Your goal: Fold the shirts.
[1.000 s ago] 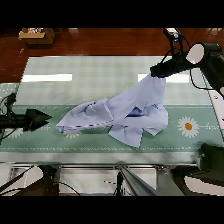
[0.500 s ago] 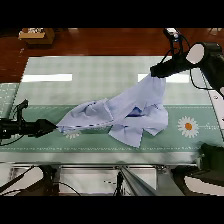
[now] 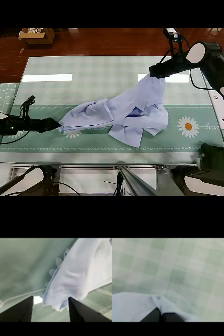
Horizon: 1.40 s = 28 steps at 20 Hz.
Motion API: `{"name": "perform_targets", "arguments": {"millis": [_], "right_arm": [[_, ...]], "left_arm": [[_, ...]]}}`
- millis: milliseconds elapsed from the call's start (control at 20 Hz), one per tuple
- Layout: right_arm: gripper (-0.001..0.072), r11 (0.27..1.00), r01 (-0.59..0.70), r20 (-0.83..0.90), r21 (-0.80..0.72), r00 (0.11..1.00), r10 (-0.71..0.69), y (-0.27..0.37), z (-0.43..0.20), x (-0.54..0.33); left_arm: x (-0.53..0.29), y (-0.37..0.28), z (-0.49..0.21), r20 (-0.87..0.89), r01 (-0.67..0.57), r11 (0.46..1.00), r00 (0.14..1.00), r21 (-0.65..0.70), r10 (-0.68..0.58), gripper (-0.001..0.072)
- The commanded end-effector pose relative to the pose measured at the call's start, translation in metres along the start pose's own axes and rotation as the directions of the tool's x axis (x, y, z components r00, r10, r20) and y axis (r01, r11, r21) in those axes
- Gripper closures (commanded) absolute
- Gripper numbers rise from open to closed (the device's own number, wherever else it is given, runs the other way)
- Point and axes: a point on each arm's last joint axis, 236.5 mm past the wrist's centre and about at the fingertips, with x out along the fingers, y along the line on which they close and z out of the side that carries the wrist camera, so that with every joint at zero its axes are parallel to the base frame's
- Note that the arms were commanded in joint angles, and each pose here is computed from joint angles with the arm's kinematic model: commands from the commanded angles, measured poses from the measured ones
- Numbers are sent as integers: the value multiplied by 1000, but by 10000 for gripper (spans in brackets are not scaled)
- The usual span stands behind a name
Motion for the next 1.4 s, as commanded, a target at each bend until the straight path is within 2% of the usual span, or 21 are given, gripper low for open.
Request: {"name": "perform_targets", "arguments": {"millis": [0, 100, 150, 300, 400, 650, 800, 1000, 1150, 1350], "right_arm": [[687, 1000, -4, -3, 2, 1000, 4, 1, -1, 0], [687, 1000, -5, -11, 3, 1000, 5, 1, -3, 0], [686, 1000, -6, -13, 3, 1000, 6, 1, -3, 0], [686, 1000, -5, -13, 3, 1000, 5, 1, -3, 0], [686, 1000, -7, -16, 4, 1000, 7, 2, -4, 0], [686, 1000, -6, -18, 2, 1000, 6, 2, -4, 0], [686, 1000, -5, -18, 2, 1000, 5, 1, -4, 0], [686, 1000, -5, -18, 1, 1000, 5, 1, -4, 0], [686, 1000, -5, -18, -3, 1000, 5, 1, -4, 0], [687, 1000, -5, -18, -12, 1000, 5, 1, -4, 0]], "left_arm": [[-5, -29, 22, 74, 89, 996, 993, 1, -89, 177], [-29, -57, 54, 204, 148, 989, 967, 26, -150, 179], [-43, -65, 66, 255, 140, 989, 955, 57, -150, 179], [-71, -84, 78, 313, 118, 988, 939, 97, -143, 179], [-78, -95, 76, 309, 146, 987, 937, 68, -160, 179], [-58, -134, 71, 240, 187, 980, 950, 69, -198, 179], [-22, -177, 77, 241, 164, 977, 951, 139, -194, 179], [36, -231, 76, 201, 170, 972, 959, 162, -201, 173], [82, -255, 67, 78, 187, 971, 977, 148, -200, 34], [118, -268, 70, -40, 205, 970, 979, 134, -202, 33]]}}
